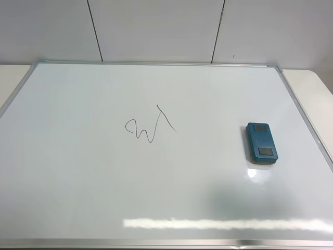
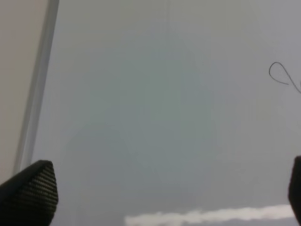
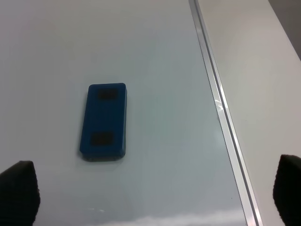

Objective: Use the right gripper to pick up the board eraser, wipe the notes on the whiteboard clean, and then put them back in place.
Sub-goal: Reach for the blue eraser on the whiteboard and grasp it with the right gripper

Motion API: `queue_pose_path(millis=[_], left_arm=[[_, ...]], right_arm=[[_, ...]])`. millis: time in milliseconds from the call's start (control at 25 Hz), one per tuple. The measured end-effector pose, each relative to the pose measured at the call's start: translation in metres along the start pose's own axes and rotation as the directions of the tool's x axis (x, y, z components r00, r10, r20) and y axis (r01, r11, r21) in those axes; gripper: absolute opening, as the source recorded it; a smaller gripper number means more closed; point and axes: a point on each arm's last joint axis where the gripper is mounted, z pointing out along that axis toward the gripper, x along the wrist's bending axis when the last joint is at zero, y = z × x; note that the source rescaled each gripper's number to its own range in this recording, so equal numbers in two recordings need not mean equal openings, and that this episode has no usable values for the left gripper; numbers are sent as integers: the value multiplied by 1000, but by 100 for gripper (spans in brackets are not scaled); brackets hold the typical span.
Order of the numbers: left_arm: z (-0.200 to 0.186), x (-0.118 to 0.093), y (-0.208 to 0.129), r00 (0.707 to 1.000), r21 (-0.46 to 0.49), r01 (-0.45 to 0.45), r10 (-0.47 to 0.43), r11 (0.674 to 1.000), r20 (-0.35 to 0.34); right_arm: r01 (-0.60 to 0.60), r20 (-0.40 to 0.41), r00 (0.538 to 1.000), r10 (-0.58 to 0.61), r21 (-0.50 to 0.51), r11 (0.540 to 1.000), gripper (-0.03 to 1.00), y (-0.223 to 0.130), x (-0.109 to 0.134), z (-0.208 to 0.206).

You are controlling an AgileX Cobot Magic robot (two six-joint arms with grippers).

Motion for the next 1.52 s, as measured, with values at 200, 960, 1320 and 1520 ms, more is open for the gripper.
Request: queue_pose_path(millis=[200, 960, 1320, 1520], left_arm=[[0, 0, 0, 1000, 0, 0, 0, 1000, 0], [0, 0, 0, 1000, 0, 0, 0, 1000, 0], [0, 0, 0, 1000, 0, 0, 0, 1000, 0], [0, 0, 0, 1000, 0, 0, 0, 1000, 0]], right_arm=[[0, 0, 1000, 0, 0, 1000, 100, 0, 0, 0], [-10, 4, 1000, 10, 0, 1000, 100, 0, 0, 0], [-75, -57, 995, 83, 142, 987, 100, 20, 4, 18], [-91, -60, 993, 104, 197, 976, 100, 41, 3, 32]])
